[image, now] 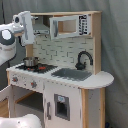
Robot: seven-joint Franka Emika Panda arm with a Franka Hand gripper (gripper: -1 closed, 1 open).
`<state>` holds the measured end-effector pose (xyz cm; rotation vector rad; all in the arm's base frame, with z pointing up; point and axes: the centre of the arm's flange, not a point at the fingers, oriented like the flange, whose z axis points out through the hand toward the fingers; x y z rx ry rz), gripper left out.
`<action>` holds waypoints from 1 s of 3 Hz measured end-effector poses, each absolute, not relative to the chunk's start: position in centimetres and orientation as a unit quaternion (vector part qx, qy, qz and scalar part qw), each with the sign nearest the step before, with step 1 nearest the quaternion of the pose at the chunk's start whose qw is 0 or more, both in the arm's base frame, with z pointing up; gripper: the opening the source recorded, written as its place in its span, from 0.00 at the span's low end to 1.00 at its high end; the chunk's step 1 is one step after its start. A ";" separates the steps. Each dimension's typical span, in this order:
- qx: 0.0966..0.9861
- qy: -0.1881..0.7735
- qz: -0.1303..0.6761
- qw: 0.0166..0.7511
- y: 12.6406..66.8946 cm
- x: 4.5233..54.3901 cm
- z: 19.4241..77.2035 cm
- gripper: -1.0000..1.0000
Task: Play with the kitchen
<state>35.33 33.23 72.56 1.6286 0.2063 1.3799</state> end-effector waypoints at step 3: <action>0.604 0.207 0.556 0.532 45.1 31.1 74.0 1.00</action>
